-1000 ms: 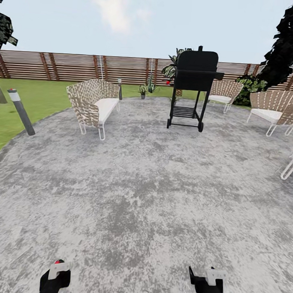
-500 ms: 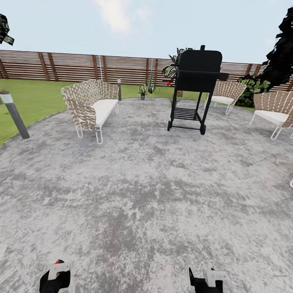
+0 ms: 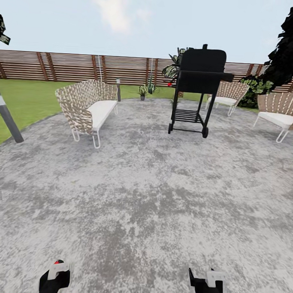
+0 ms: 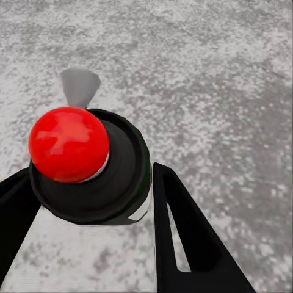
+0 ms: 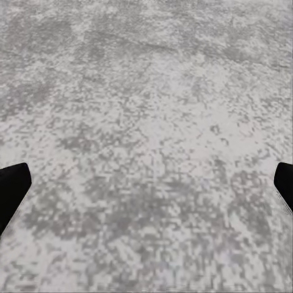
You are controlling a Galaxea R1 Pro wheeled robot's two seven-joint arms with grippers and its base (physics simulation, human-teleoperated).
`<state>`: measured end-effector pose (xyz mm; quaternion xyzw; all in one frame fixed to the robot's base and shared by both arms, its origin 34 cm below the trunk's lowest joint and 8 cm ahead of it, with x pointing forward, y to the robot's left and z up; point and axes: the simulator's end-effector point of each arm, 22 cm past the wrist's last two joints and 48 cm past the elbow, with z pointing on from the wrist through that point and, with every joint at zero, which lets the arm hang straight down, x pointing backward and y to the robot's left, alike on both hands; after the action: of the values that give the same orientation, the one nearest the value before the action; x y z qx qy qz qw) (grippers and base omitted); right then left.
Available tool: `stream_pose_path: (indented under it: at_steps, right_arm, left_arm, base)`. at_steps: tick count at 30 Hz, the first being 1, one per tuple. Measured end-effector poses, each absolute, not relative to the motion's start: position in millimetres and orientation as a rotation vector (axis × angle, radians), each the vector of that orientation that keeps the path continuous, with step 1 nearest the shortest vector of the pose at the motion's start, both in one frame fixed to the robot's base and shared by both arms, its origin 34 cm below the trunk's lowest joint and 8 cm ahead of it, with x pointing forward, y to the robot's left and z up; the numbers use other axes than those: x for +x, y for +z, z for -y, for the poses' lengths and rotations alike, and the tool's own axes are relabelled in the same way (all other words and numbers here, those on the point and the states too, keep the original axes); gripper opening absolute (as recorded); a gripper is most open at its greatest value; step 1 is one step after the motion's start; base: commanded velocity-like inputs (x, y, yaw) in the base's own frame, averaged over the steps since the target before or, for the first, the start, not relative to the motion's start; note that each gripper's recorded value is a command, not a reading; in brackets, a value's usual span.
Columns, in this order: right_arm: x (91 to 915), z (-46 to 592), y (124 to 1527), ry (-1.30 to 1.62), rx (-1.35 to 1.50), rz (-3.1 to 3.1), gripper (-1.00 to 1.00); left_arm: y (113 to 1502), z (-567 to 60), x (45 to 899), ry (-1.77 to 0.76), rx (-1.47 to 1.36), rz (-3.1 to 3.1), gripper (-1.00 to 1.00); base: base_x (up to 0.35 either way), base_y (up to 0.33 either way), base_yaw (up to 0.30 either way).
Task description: Pick up the pesticide atomizer in the garden and spray insectifuge to fully cover both potted plants in the garden.
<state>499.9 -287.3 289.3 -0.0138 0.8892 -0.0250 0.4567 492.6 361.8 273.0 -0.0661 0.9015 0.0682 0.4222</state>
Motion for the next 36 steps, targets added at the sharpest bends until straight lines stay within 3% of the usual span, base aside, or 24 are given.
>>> stream_pose_path:
  at_steps: [36]
  right_arm:
    - [495.3,285.1,286.8,-0.058,-0.034,-2.203,1.00]
  left_arm:
    - [275.5,-358.3,492.9,0.163,-0.158,-2.253,-1.00]
  base:
    - [0.340,0.000,0.000]
